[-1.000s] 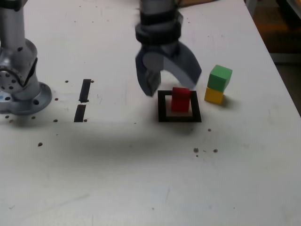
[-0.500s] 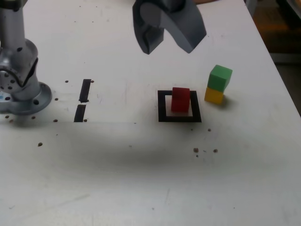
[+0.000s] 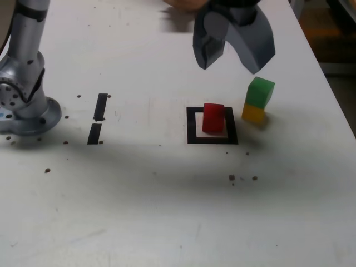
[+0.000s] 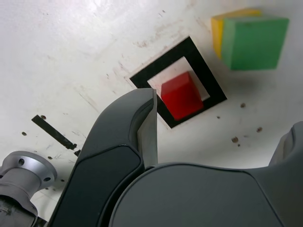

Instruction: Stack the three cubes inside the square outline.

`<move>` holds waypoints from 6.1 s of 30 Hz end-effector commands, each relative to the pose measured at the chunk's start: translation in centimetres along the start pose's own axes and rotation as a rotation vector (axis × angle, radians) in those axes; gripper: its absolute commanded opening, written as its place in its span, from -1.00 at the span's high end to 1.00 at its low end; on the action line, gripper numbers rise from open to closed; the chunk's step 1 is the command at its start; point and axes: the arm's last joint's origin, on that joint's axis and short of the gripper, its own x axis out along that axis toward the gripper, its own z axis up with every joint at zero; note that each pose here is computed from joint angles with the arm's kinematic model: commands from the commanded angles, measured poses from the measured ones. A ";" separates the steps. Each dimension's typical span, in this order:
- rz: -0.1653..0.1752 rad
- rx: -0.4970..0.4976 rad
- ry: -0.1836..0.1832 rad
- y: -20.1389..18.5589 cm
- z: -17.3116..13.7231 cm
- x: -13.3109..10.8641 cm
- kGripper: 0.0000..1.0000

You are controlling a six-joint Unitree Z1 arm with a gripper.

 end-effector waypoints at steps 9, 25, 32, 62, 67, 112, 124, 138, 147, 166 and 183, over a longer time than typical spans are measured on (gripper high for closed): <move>-0.010 -0.008 0.031 1.9 2.0 2.6 -0.91; -0.025 -0.006 0.014 3.3 4.3 4.3 -0.91; -0.041 -0.007 0.013 3.6 5.0 5.4 -0.91; -0.049 -0.082 -0.025 4.1 6.4 6.6 0.83; -0.007 -0.079 -0.044 3.2 5.2 4.1 0.84; -0.168 -0.418 -0.060 5.0 -10.9 11.2 -0.39; -0.086 -0.377 -0.108 3.7 -11.4 7.8 -0.79; 0.008 -0.162 -0.189 0.6 -7.3 1.1 -0.96; -0.050 -0.066 -0.245 0.0 -1.5 2.0 -0.99; -0.111 -0.091 -0.172 2.8 2.3 5.6 -0.98; -0.144 -0.131 -0.149 5.2 3.0 7.9 -0.93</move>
